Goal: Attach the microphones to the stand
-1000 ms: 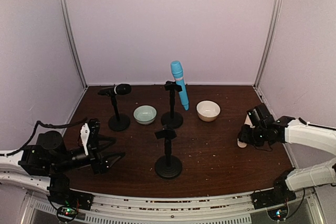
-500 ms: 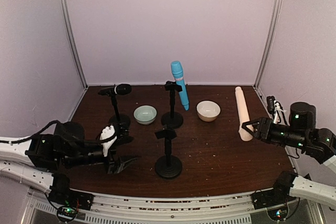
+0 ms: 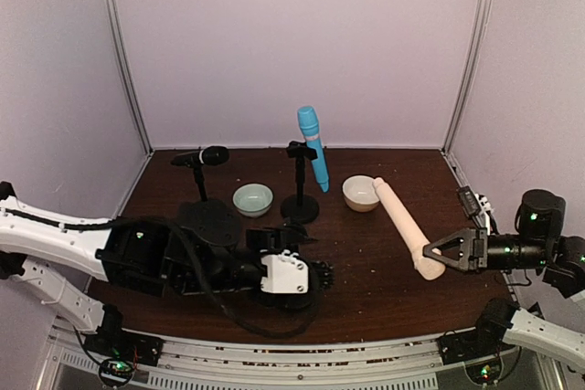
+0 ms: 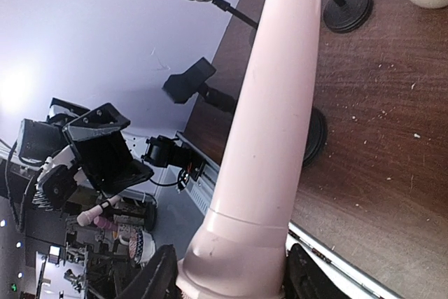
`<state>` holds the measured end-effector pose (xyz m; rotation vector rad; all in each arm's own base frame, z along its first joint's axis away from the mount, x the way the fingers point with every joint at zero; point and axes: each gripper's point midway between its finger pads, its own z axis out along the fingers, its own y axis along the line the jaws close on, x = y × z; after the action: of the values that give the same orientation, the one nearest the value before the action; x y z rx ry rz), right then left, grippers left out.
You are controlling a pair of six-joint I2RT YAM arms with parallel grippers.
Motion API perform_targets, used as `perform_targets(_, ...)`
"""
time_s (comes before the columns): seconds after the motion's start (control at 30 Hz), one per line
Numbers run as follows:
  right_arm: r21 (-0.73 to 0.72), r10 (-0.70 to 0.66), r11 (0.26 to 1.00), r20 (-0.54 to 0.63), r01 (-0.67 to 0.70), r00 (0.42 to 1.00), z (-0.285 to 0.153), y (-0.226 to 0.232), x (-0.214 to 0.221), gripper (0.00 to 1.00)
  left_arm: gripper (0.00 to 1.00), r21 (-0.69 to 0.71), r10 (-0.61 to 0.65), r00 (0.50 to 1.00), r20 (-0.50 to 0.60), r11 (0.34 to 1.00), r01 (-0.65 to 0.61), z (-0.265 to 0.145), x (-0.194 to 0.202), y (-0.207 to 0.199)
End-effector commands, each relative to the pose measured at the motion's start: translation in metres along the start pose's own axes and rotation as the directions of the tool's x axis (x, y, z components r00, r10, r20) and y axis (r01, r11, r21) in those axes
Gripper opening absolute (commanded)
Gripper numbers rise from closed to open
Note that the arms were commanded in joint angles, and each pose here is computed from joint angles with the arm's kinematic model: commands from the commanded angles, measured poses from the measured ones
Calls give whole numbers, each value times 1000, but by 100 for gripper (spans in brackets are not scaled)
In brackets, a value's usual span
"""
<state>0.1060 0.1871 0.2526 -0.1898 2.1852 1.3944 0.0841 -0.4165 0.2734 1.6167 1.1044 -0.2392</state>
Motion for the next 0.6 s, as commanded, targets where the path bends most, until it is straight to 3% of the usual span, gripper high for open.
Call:
perform_targets(0.0, -111, 24, 993, -80, -32, 996, -2, 16, 17, 31, 65, -128, 225, 973, 46, 968, -217, 22, -38, 30)
perform_targets(0.27, -198, 36, 979, -97, -55, 995, -11, 34, 21, 31, 64, -128, 385, 923, 17, 916, -379, 86, -52, 33)
perform_targets(0.57, -196, 48, 978, -128, -72, 991, -8, 32, 26, 31, 64, -164, 484, 875, 3, 863, -477, 124, -63, 38)
